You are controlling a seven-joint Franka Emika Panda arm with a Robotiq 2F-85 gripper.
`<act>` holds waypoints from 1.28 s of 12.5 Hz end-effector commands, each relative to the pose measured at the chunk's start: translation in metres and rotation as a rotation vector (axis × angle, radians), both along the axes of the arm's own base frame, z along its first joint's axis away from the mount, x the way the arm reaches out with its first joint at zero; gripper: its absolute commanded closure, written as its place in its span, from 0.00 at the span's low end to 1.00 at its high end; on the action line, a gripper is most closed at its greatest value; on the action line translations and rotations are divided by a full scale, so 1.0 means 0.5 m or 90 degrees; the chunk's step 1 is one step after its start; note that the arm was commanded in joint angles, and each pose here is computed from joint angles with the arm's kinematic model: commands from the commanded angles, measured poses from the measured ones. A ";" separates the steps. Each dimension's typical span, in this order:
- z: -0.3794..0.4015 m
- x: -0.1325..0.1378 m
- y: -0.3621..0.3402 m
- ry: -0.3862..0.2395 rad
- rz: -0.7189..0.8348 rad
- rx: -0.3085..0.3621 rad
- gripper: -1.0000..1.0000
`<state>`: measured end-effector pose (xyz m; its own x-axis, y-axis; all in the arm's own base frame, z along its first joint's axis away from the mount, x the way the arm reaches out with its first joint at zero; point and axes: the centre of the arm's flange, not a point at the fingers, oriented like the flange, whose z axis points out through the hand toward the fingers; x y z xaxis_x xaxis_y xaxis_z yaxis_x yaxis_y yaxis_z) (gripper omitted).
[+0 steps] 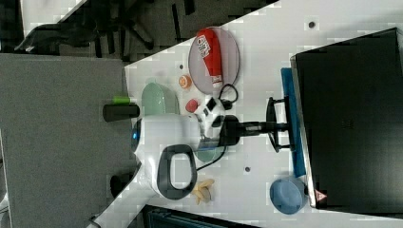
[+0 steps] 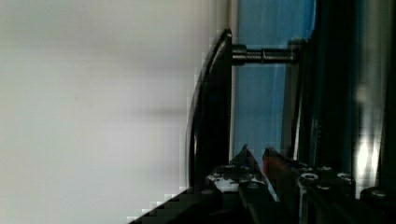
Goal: Flap open oven.
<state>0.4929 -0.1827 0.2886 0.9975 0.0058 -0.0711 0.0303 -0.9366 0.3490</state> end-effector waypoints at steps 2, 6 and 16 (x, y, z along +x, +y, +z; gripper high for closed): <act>-0.082 0.010 0.143 0.004 -0.015 -0.063 0.82; -0.176 0.009 0.232 -0.004 -0.028 -0.122 0.82; -0.334 0.008 0.346 -0.037 -0.001 -0.201 0.82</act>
